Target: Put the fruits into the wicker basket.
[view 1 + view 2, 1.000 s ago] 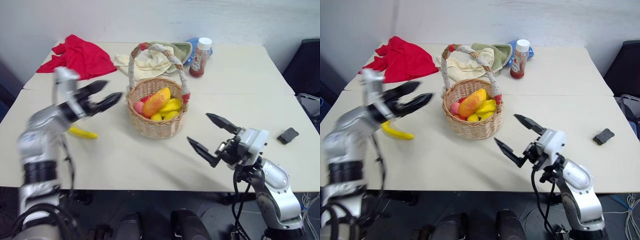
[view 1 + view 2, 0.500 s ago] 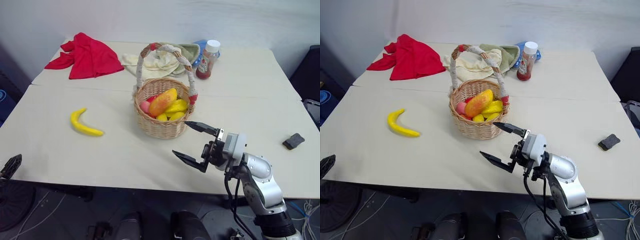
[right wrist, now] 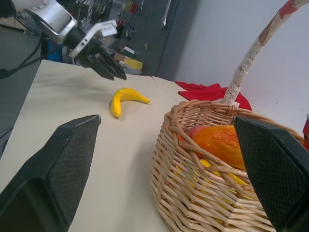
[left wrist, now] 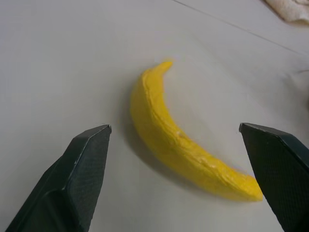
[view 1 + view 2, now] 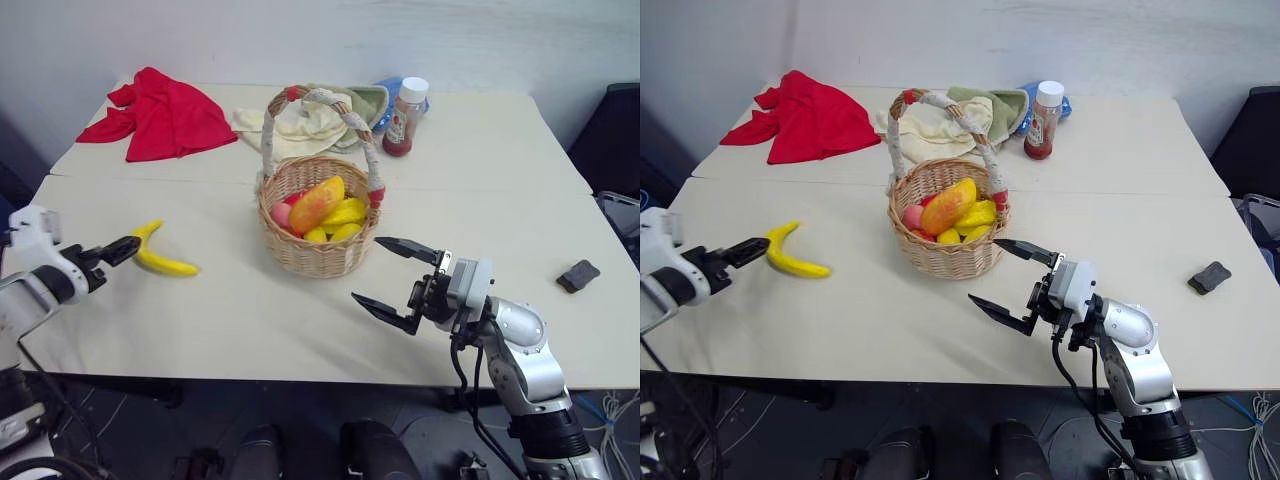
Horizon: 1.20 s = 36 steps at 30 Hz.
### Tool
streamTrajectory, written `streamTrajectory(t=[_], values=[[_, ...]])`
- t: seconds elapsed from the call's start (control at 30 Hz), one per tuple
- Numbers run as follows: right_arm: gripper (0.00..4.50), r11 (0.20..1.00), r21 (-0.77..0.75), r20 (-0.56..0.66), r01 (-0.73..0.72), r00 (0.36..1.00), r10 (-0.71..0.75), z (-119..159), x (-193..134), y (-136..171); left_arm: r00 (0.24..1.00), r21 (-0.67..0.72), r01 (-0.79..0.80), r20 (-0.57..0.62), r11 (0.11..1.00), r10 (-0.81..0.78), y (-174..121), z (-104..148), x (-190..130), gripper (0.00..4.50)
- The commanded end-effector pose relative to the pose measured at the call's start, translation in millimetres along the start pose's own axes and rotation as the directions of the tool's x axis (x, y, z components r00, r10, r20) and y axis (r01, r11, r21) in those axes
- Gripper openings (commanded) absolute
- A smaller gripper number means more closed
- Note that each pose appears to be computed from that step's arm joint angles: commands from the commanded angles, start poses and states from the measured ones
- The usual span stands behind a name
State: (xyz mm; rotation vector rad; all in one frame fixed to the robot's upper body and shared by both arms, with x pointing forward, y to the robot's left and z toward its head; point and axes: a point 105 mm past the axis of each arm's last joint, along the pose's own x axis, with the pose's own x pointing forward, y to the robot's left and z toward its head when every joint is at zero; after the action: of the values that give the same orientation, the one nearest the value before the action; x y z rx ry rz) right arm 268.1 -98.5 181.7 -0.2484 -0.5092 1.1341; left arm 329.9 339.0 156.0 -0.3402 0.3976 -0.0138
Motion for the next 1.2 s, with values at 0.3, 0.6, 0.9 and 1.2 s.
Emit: streamTrajectory(t=[0.3,0.6,0.9,1.2], values=[[4.5,0.997,-0.047,0.003,0.055,0.998,-0.055,10,-7,2,0.994,0.054,0.023,-0.11,0.998,-0.017,-8,-11,45,3.3],[4.5,0.988,-0.085,-0.04,0.125,0.991,-0.129,11,-21,-6,0.972,0.3,0.224,0.002,0.927,-0.236,-52,41,30,0.68],[4.5,0.967,-0.122,-0.089,0.226,0.967,-0.237,11,-39,-13,0.619,0.594,0.642,-0.027,0.485,-0.785,-218,55,-1,0.68],[4.5,0.957,-0.127,-0.092,0.26,0.958,-0.272,15,-39,-6,0.646,0.479,0.679,-0.031,0.556,-0.762,-295,49,46,0.68]])
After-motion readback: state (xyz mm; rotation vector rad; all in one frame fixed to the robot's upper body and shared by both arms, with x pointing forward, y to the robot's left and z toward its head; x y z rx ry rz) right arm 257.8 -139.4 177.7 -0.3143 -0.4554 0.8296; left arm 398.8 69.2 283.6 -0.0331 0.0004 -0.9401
